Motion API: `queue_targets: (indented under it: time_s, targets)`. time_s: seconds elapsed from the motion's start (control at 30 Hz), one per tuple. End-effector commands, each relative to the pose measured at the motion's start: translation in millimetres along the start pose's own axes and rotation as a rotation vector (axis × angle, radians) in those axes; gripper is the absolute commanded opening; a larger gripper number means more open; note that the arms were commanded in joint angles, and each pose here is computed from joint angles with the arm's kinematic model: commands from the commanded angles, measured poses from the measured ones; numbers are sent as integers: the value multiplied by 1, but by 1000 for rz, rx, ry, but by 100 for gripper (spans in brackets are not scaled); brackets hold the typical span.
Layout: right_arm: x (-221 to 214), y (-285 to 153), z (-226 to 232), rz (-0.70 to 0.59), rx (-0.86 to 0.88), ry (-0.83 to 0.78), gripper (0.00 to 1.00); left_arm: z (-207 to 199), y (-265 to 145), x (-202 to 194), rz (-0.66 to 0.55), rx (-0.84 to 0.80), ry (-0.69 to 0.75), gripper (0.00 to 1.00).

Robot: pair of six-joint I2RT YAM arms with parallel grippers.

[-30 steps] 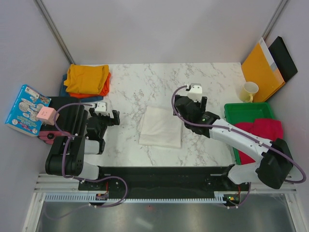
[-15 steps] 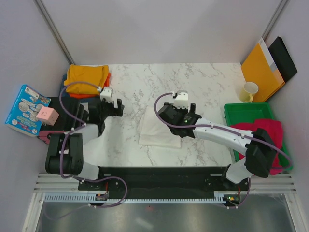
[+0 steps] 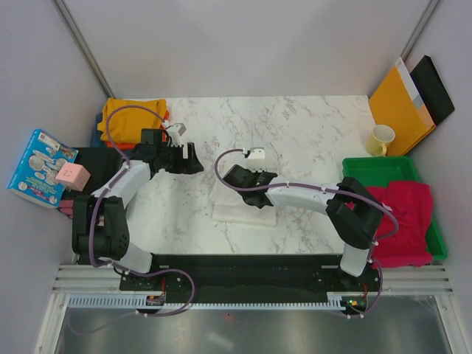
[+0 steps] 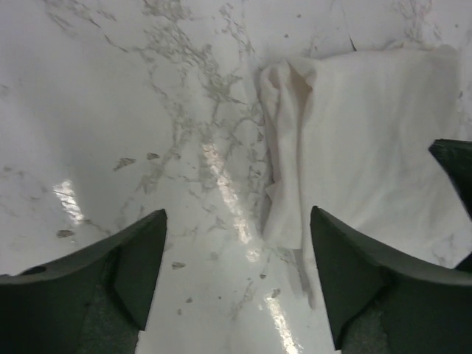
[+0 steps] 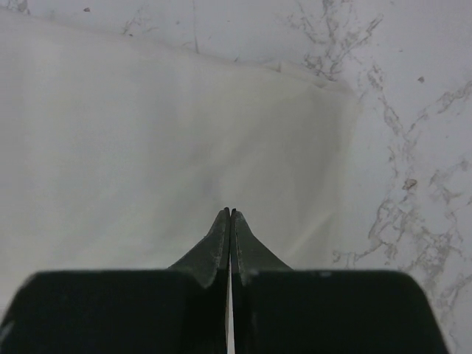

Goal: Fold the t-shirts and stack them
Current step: Fold the tshirt

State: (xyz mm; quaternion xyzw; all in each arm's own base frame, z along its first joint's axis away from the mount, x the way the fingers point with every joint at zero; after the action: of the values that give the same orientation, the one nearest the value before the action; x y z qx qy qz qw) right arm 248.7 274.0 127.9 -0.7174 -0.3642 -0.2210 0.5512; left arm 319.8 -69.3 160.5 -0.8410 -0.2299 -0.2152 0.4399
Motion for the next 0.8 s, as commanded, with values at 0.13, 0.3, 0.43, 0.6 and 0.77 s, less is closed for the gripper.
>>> queue_targets:
  time_s: [0.13,0.3,0.43,0.6,0.77]
  targets:
    - [17,14,40,11,135,114,0,-33,10,-25,155,-135,-42,70]
    - [3,32,34,71,109,162,0,-29,24,-34,209,-132,-82,64]
    - [-5,37,27,89,91,174,0,-22,38,-41,251,-117,-121,63]
    - [-14,48,23,130,80,171,0,-22,51,-49,303,-121,-151,68]
    - [-28,54,20,168,69,170,0,-29,62,-61,353,-115,-142,85]
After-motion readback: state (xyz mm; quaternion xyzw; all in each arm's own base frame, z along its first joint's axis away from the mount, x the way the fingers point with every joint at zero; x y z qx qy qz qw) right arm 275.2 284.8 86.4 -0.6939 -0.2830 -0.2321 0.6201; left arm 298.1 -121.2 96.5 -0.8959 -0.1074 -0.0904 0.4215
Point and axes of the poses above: each gripper's point midway between its finger pads, its own y axis out along the fingers, its own z axis along the line the jaws close on, x = y × z, the point moved 8 cm from there along -y, back along the fingers, and after that the axes turned 14 degrees about -y, right-handed, at the moved point
